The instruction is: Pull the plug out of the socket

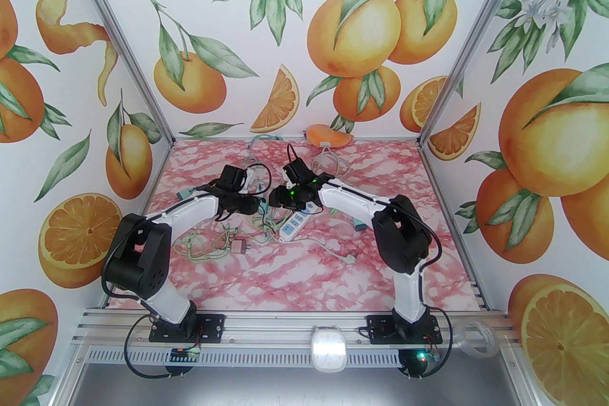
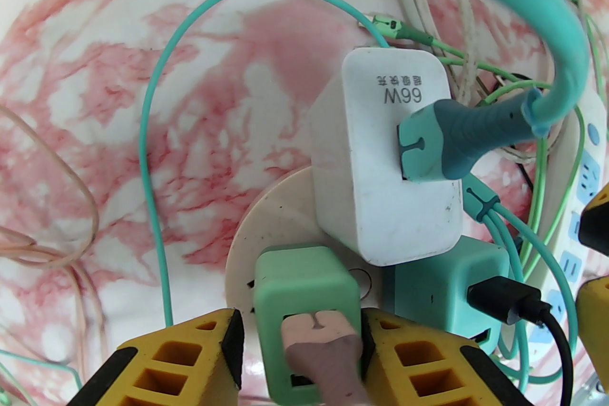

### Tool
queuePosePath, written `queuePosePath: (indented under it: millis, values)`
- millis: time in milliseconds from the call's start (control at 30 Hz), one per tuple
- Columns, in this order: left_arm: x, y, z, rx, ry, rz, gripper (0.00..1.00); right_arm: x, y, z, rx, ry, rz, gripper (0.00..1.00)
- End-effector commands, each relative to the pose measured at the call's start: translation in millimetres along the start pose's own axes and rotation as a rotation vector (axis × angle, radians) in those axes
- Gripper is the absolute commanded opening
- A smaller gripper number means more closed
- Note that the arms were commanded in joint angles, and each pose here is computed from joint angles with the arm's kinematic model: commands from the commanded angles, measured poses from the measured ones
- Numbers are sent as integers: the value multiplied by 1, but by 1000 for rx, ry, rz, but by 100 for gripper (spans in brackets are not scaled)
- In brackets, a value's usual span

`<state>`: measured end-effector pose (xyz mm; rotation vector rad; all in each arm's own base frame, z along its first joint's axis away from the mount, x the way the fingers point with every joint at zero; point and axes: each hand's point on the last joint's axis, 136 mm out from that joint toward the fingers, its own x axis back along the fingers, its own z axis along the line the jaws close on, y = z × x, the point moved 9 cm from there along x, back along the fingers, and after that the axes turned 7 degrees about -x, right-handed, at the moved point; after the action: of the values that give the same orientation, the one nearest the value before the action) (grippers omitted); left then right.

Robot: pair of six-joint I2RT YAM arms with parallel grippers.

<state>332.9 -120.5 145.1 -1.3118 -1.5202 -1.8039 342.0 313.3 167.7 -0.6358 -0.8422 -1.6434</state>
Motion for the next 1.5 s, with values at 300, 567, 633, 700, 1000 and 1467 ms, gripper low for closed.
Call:
queuePosePath:
  millis: [300, 567, 633, 700, 1000, 1467]
  values:
    - [-3, -1, 10, 190, 149, -16, 27, 4, 27, 23, -13, 148, -57, 52]
    - [-5, 7, 4, 225, 137, -33, 27, -14, 51, 29, -22, 207, -79, 48]
    - [-6, 7, 1, 219, 134, -30, 27, -22, 54, 27, -44, 217, -68, 45]
    - [-8, 7, 0, 215, 133, -22, 27, -30, 54, 25, -59, 230, -53, 42]
    - [-9, 10, -1, 240, 133, -12, 26, -31, 31, 4, -116, 226, -31, 39]
    - [-14, 14, -5, 242, 129, 2, 25, -33, 9, 6, -130, 276, -7, 44]
